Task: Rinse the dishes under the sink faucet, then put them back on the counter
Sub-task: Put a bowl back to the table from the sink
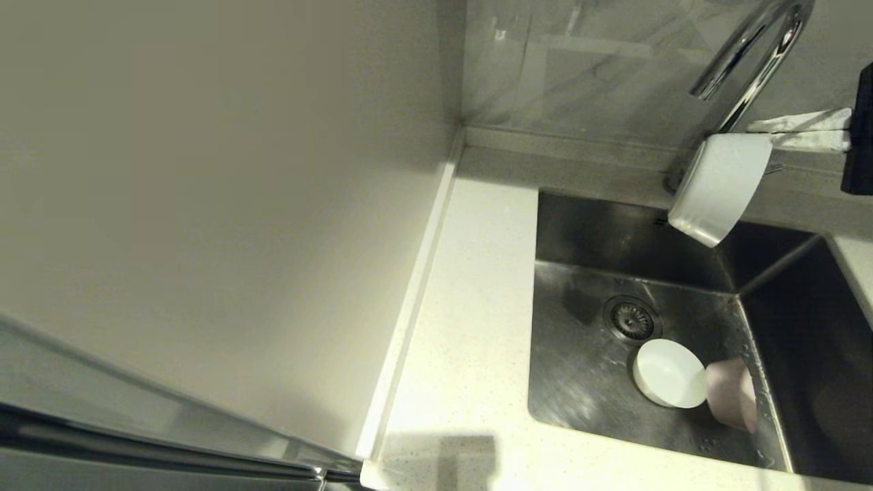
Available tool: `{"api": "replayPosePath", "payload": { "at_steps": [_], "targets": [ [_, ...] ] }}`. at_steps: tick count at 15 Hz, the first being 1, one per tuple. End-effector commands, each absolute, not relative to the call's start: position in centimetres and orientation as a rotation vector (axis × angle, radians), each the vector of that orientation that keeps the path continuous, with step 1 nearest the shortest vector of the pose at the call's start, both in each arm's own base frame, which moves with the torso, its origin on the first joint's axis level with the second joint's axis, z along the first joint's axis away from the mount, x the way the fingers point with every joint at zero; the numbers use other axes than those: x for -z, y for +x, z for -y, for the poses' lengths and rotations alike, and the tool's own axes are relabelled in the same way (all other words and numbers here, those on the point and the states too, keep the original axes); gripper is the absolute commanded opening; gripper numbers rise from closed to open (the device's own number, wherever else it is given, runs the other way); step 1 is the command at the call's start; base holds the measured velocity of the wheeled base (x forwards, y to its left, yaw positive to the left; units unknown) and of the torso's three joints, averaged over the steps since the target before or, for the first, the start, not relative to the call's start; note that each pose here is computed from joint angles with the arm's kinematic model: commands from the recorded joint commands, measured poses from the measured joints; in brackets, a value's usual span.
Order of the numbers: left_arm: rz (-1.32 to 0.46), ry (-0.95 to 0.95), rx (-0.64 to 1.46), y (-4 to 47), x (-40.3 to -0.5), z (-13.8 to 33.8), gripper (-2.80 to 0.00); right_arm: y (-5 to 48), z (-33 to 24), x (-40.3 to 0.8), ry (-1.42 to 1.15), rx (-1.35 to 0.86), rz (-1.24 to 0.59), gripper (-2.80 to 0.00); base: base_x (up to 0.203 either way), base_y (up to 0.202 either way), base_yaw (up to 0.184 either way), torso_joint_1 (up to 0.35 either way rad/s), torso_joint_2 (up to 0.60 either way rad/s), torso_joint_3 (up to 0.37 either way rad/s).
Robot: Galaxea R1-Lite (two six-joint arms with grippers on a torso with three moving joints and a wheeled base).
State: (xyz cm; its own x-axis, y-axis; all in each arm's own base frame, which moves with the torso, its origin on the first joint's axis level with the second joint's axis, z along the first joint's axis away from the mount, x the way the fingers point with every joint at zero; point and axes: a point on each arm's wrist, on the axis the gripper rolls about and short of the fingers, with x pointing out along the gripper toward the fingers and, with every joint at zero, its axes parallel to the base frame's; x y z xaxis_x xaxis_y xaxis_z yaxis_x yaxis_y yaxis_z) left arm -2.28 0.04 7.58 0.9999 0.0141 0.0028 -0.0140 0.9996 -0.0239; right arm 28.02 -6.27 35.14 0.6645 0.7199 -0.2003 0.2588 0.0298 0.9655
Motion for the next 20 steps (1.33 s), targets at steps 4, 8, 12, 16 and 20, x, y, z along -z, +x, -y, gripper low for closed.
{"api": "replayPosePath", "payload": {
  "at_steps": [4, 8, 12, 16, 20],
  "targets": [
    [0.006, -0.024, -0.014, -2.3, -7.6, 0.0, -2.8, 27.8, 7.5, -32.2, 1.601, -0.356, -0.889, -2.8, 0.0, 0.0, 0.0, 0.0, 0.0, 0.0],
    [0.006, -0.025, -0.015, -2.3, -7.6, 0.0, -2.8, 26.5, 7.6, -38.5, 1.571, -0.475, -0.762, -2.8, 0.0, 0.0, 0.0, 0.0, 0.0, 0.0],
    [0.008, -0.024, -0.015, -2.3, -7.6, 0.0, -2.8, 26.0, 9.0, -34.2, 1.557, -0.372, -0.781, -2.8, 0.0, 0.0, 0.0, 0.0, 0.0, 0.0],
    [0.008, -0.024, -0.016, -2.3, -7.6, 0.0, -2.8, 22.0, 11.2, -31.8, 1.183, -0.228, -0.69, -2.8, 0.0, 0.0, 0.0, 0.0, 0.0, 0.0],
    [0.006, -0.023, -0.015, -2.3, -7.6, 0.0, -2.8, 20.6, 11.7, -31.1, 0.595, 0.147, -0.765, -2.8, 0.0, 0.0, 0.0, 0.0, 0.0, 0.0]
  ]
}}
